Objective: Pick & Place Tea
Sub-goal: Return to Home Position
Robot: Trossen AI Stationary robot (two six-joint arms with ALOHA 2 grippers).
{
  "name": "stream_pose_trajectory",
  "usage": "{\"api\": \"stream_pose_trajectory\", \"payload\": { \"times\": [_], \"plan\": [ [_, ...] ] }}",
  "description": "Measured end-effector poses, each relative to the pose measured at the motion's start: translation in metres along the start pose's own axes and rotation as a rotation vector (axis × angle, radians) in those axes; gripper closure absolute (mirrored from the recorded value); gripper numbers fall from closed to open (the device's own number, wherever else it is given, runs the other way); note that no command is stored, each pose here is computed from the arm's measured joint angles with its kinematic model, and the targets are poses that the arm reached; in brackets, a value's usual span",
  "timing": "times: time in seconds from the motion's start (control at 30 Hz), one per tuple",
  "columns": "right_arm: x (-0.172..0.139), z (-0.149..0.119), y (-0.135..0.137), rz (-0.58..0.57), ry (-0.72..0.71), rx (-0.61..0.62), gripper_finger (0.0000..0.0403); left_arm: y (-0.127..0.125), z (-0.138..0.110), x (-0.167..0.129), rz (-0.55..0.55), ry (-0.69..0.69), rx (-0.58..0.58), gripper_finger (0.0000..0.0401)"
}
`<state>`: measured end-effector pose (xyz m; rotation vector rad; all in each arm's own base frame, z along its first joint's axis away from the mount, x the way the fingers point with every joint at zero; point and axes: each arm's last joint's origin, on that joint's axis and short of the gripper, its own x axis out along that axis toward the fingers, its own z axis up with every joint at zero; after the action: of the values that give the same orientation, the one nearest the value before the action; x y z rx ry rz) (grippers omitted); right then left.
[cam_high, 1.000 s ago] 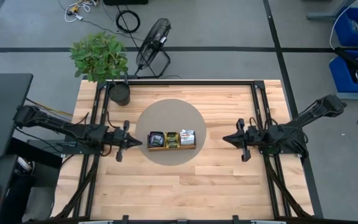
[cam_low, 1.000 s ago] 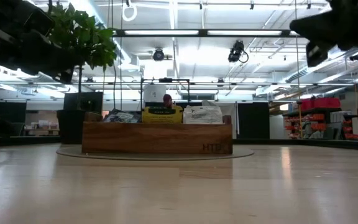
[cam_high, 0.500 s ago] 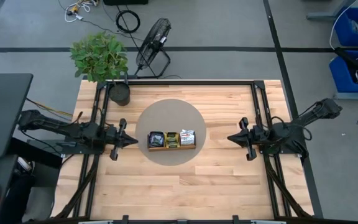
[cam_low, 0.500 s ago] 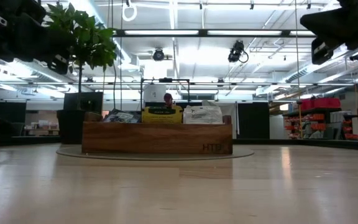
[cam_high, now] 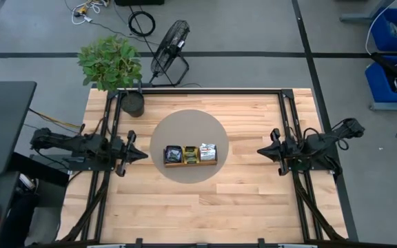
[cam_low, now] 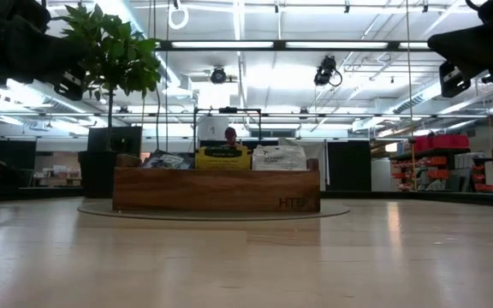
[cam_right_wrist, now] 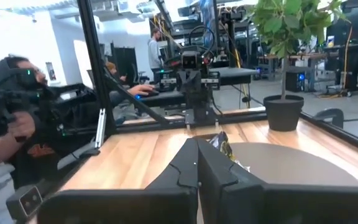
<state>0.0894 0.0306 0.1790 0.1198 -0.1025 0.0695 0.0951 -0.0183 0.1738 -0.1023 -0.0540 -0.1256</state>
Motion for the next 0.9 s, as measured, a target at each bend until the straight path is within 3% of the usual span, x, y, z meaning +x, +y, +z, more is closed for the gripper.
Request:
{"api": "stream_pose_trajectory", "payload": {
  "times": [0.37,0.43,0.9],
  "plan": [
    [-0.0001,-0.0032,-0.0035,-0.115,0.03,-0.084,0.0388,0.0008,-0.0013,0.0003,0.024,0.027,0.096,0.0398],
    [-0.0001,-0.0034,-0.0036,-0.118,0.035,-0.126,0.038,0.0009,-0.0015,0.0006,0.026,0.031,0.125,0.0398],
    [0.0,-0.0034,-0.0033,-0.106,0.034,-0.127,0.0367,0.0009,-0.0013,0.0009,0.027,0.031,0.134,0.0398]
  ]
}}
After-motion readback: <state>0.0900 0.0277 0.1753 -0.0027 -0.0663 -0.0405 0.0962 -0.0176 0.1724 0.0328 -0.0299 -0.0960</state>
